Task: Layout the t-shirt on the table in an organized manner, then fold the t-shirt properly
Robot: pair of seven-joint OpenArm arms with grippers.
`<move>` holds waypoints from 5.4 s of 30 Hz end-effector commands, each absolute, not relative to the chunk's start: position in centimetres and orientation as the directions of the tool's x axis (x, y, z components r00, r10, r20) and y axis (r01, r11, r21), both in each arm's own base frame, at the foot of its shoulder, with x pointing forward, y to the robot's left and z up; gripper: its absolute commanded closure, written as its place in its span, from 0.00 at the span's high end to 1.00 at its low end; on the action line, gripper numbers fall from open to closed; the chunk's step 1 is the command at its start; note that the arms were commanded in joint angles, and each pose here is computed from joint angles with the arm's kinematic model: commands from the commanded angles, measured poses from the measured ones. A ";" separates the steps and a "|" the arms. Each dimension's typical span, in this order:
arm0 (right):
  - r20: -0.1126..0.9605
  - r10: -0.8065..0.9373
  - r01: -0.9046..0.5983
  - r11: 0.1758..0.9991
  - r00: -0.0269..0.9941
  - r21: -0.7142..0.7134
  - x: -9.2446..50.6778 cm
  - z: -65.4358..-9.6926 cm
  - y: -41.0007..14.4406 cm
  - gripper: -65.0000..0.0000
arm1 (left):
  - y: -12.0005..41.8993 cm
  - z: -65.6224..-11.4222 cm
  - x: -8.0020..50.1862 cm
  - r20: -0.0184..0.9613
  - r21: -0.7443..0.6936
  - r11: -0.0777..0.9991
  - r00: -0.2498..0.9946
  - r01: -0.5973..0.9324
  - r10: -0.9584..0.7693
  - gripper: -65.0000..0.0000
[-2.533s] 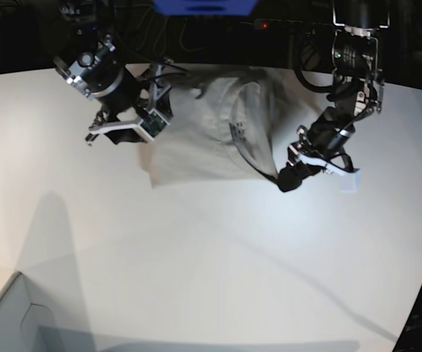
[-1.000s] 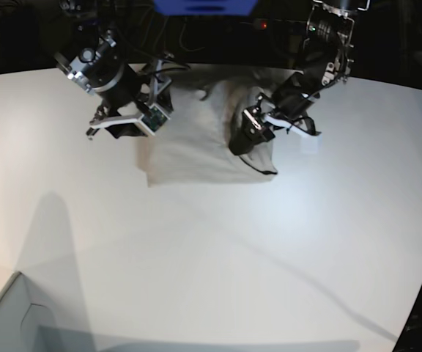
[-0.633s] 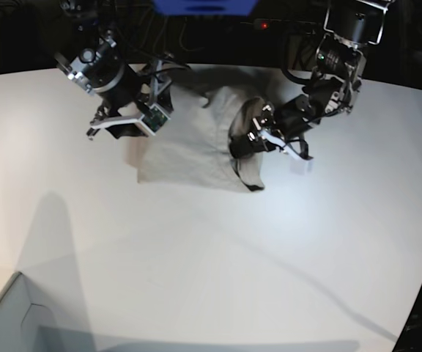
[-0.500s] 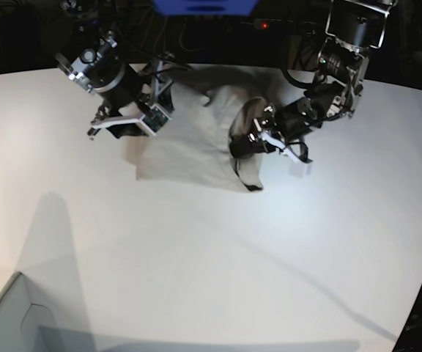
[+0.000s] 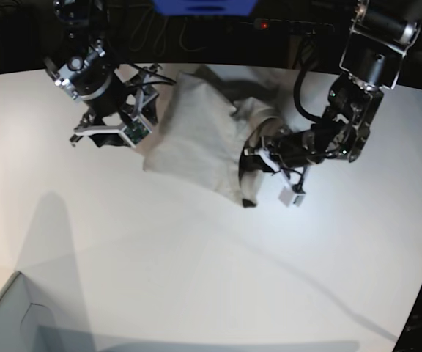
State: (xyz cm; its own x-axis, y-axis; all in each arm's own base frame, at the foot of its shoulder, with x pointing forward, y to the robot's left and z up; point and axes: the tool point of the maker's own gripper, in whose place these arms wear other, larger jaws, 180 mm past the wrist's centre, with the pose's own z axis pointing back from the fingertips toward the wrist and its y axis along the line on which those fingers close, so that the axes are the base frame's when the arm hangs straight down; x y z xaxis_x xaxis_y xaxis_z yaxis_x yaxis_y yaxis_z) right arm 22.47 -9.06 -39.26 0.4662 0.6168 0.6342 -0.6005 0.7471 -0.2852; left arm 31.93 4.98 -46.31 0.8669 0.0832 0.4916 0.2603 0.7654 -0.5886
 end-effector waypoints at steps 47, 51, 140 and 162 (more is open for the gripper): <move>0.627 0.516 -0.343 0.856 0.583 -0.386 24.0 -37.2 -19.2 0.52 | -11.8 -38.8 40.3 0.708 0.187 0.480 0.221 0.857 -0.671 0.80; 0.626 0.516 -0.344 0.856 0.584 -0.385 24.0 -37.3 -19.2 0.48 | -11.3 -37.4 41.2 0.724 0.218 0.485 0.193 0.847 -0.662 0.80; 0.836 0.213 -0.378 0.926 0.505 -0.008 16.9 -37.1 -9.4 0.00 | 30.5 -41.5 20.5 0.590 0.198 0.978 0.805 -0.064 -0.066 0.16; 0.737 0.154 -0.297 0.952 0.659 0.067 16.0 -45.2 -14.1 0.00 | 24.3 -49.7 7.0 0.322 0.032 0.991 0.940 -0.131 0.114 0.00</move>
State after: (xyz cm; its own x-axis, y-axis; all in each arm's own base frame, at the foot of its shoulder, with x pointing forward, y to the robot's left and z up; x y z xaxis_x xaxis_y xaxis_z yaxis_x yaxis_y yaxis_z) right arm 15.43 -13.92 -46.05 0.6865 0.1628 0.7087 -0.2996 0.9514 0.0717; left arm 6.87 23.77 -50.08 0.9432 0.1210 0.3094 -0.1330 0.9910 0.0178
